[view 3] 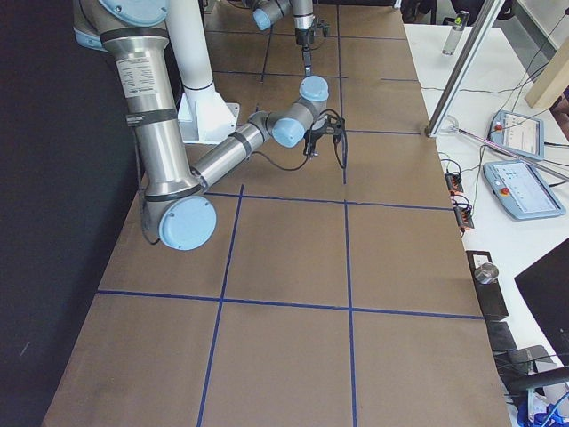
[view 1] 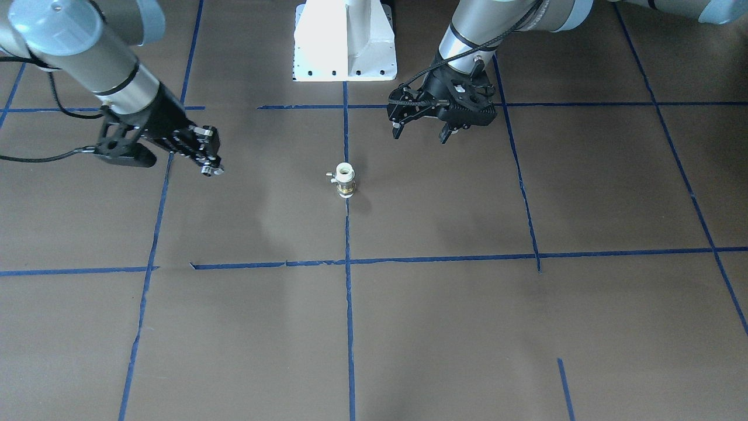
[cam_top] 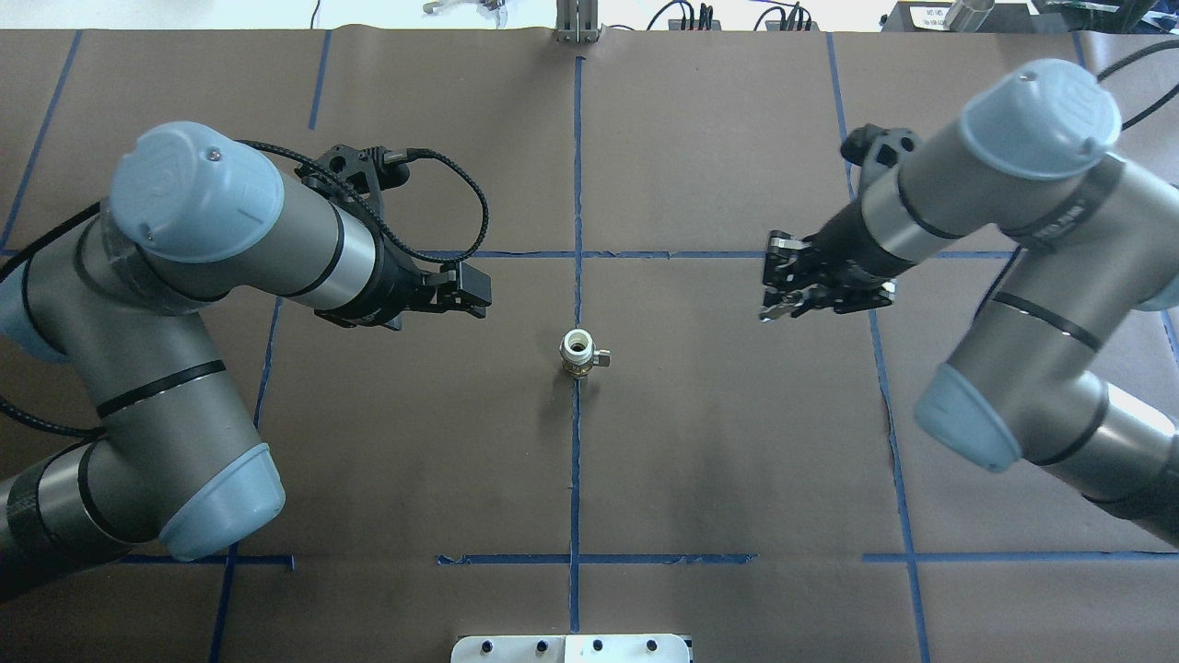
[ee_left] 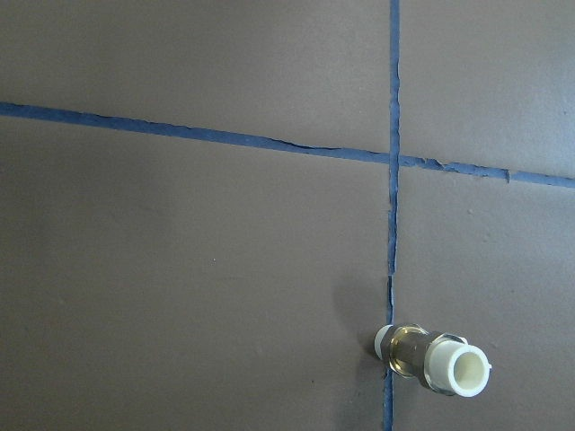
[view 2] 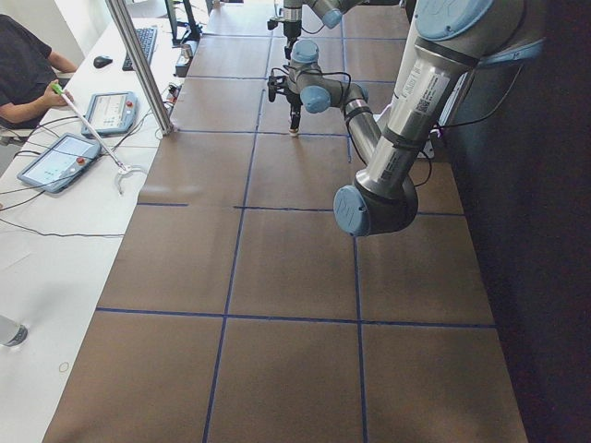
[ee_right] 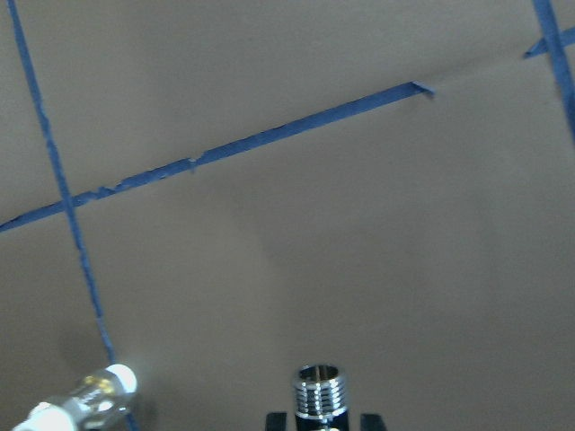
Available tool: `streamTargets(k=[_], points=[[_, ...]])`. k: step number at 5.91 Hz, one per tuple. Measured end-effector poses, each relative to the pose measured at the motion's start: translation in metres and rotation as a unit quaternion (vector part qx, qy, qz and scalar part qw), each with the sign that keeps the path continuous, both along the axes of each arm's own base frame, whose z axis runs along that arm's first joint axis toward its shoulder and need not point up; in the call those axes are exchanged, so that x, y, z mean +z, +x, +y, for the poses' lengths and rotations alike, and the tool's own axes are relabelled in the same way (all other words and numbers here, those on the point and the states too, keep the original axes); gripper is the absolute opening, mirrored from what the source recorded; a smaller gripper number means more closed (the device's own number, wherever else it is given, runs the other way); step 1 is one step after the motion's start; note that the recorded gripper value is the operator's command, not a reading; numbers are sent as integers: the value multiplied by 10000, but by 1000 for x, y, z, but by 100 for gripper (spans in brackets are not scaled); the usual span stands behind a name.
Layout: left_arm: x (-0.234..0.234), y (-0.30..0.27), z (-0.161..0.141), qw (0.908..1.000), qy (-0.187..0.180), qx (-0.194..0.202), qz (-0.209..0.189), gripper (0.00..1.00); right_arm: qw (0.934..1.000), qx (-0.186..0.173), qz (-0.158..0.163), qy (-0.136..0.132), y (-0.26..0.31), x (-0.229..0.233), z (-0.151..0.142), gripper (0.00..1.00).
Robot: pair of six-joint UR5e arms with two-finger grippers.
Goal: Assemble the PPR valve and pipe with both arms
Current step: 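Carry the chrome valve with the right gripper over the white fitting, then lower the chrome valve onto the top of the white fitting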
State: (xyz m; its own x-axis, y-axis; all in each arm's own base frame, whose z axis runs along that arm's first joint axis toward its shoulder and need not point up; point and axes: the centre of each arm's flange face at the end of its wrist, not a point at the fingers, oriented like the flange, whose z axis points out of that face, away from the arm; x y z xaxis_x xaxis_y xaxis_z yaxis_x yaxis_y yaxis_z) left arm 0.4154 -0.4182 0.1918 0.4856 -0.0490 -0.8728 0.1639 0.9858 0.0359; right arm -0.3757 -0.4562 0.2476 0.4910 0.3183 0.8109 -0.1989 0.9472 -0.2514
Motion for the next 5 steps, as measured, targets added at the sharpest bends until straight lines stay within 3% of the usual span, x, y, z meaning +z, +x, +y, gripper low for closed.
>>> streamTargets(k=[2, 5], points=[[21, -4, 3, 10000, 7, 1, 2, 99, 9987, 317, -22, -390, -70, -74, 4, 0], [28, -5, 5, 10000, 17, 6, 30, 99, 9973, 457, 110, -567, -132, -105, 5, 0]])
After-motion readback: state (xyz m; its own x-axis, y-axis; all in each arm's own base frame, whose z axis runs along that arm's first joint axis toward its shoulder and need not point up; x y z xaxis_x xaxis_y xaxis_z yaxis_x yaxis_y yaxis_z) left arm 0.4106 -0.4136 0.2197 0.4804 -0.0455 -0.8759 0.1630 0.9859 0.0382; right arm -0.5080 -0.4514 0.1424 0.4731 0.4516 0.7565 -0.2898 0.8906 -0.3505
